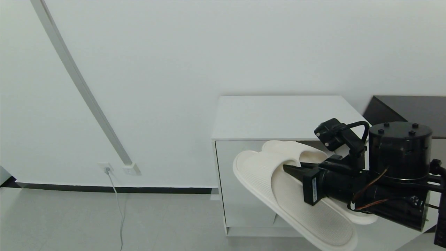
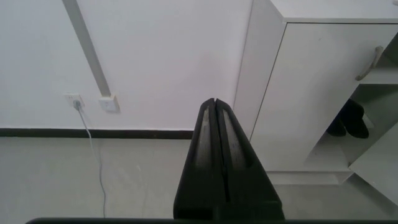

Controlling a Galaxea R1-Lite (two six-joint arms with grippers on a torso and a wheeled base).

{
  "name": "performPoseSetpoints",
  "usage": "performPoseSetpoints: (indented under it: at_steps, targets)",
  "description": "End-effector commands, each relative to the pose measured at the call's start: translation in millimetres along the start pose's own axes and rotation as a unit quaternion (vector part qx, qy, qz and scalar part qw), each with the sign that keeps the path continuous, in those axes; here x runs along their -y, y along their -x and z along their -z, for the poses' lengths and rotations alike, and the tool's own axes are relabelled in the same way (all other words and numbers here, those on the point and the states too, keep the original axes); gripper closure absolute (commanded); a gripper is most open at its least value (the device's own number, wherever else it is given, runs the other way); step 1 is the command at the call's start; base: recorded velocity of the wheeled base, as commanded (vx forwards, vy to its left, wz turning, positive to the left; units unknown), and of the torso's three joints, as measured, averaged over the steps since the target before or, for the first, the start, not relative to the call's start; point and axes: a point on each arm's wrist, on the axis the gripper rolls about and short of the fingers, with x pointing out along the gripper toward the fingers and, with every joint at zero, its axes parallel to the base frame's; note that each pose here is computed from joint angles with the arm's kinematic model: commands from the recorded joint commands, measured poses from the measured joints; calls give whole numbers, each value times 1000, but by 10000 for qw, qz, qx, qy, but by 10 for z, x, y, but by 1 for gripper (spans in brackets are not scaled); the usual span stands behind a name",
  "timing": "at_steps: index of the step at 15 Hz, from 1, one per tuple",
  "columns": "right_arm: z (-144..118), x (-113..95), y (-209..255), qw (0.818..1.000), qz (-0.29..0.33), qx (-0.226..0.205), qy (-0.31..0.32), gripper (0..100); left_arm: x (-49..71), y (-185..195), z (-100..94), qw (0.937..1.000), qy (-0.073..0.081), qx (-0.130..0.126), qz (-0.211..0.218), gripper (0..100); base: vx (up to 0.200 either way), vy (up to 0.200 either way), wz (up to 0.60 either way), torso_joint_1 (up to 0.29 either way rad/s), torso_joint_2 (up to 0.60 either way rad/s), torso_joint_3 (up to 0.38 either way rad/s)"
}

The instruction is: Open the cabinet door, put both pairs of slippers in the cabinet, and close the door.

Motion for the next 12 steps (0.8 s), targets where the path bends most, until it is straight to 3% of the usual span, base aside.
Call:
performPoseSetpoints:
  at_steps: [1,12]
  targets:
    - [7,-2,-8,10000,0,-17,3,100,0,-1,0,10000,1,-8,-2,100,0,-200,0,2,2,7]
    - [15,-1,-11,10000,9,-32,12,100,0,-1,-2,10000,1,0,-2,100,0,-200,0,4,3,2]
